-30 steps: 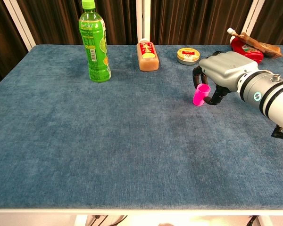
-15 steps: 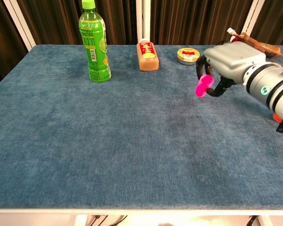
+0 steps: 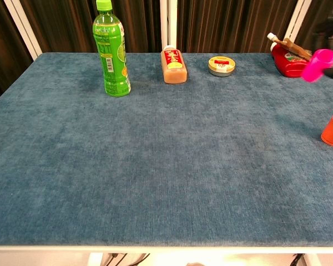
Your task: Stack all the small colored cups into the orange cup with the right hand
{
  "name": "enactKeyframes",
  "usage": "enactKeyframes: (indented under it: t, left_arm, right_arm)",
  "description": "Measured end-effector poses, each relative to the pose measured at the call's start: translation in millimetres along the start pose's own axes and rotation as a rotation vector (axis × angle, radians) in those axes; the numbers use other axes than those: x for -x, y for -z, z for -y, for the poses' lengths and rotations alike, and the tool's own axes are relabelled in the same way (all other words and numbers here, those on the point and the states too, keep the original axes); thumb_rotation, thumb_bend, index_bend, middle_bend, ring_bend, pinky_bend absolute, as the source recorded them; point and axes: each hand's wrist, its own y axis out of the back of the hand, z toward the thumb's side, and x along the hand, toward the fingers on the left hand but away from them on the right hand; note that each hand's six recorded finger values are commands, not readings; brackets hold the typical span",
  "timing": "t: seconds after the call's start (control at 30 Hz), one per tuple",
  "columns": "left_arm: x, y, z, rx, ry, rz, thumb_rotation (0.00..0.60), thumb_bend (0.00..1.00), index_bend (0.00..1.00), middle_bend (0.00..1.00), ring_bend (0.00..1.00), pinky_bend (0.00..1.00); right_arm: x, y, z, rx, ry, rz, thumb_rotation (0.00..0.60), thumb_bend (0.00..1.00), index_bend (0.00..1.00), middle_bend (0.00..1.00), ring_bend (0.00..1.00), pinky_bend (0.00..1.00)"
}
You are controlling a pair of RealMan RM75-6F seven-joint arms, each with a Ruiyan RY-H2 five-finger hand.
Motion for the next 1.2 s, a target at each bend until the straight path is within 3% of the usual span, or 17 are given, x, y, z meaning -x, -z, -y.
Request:
enactKeyframes:
  t: [0.2,0.4,0.9,1.2]
  left_arm:
    - [-0.9,-3.2,1.0,-0.003,0.002,0.007,0.6,0.03,0.02,0.03,0.0,0.0]
    - [-1.7,-5.9,0.6,-0.005,0.001,0.014,0.6,0.03,0.02,0.03,0.0,0.0]
    - [-2.8,-6.0,-0.3,-0.015,0.011,0.009,0.6,0.03,0.02,0.03,0.0,0.0]
    - [-3.8,-6.0,-0.8,-0.017,0.01,0.005,0.6,0.03,0.02,0.03,0.0,0.0]
  right_arm:
    - [-25.4,34.5,13.1,-0.056,-0.07,0.043,0.6,0.31,0.57,0.51,0.17,0.0]
    - [-30.1,45.2,24.7,-0.035,-0.121,0.059,0.6,0.31,0.57,0.52,0.17,0.0]
    - [-23.4,42.6,52.6,-0.015,-0.187,0.052,0.6,0.31,0.57,0.51,0.17,0.0]
    - [-22.5,36.5,54.8,0.002,-0.187,0.027,0.6,0.3,0.57,0.51,0.17,0.0]
